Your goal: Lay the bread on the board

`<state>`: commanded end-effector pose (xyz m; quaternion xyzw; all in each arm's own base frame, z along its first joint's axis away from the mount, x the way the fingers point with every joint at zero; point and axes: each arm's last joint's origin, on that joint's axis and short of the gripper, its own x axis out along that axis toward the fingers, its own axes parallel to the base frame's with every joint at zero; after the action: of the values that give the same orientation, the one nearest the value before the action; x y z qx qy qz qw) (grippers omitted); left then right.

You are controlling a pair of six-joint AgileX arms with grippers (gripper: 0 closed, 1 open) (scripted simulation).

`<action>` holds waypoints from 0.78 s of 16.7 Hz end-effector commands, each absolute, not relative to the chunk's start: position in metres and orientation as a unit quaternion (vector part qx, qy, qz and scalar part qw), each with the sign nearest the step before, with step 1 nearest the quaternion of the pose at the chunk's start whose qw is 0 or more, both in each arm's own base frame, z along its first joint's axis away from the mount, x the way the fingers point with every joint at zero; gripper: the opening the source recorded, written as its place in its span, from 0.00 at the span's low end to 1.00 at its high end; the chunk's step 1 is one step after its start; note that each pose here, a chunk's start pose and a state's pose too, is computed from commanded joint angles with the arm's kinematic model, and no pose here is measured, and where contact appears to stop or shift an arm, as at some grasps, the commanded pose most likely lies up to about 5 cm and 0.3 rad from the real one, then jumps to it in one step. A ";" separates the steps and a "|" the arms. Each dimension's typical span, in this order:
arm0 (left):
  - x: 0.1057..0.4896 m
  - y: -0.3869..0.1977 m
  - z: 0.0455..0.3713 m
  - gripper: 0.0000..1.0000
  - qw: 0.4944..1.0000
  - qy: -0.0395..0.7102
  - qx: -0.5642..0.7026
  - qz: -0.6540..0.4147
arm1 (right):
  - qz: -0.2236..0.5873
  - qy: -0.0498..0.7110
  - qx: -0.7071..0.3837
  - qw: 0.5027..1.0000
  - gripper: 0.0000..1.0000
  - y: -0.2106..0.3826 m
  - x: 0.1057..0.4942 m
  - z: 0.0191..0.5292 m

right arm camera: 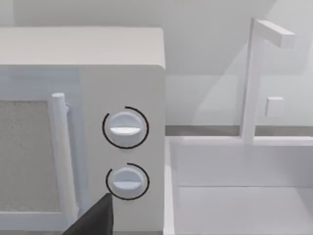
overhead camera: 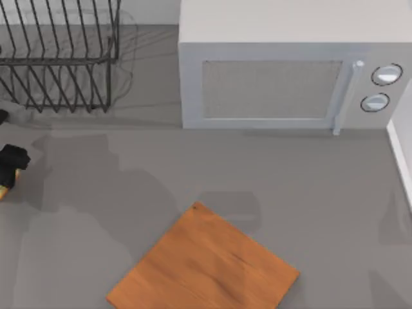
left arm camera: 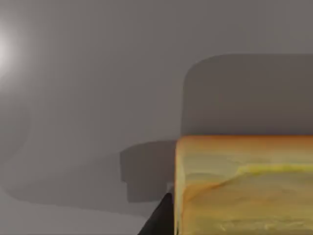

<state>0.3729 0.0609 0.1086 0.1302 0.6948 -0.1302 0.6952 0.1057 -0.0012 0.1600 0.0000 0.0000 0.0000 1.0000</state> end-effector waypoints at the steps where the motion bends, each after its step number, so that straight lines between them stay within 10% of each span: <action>1: 0.373 0.061 0.109 0.10 0.695 0.695 0.130 -0.130 | 0.000 0.000 0.000 1.000 1.00 -0.001 0.106 0.160; 13: 0.375 0.060 0.119 0.00 0.701 0.689 0.130 -0.130 | 0.000 0.000 0.000 1.000 1.00 -0.001 0.106 0.160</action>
<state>0.3746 0.0603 0.1192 0.1298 0.6891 -0.1300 0.7010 0.1057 -0.0012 0.1600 0.0000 0.0000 0.0000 1.0000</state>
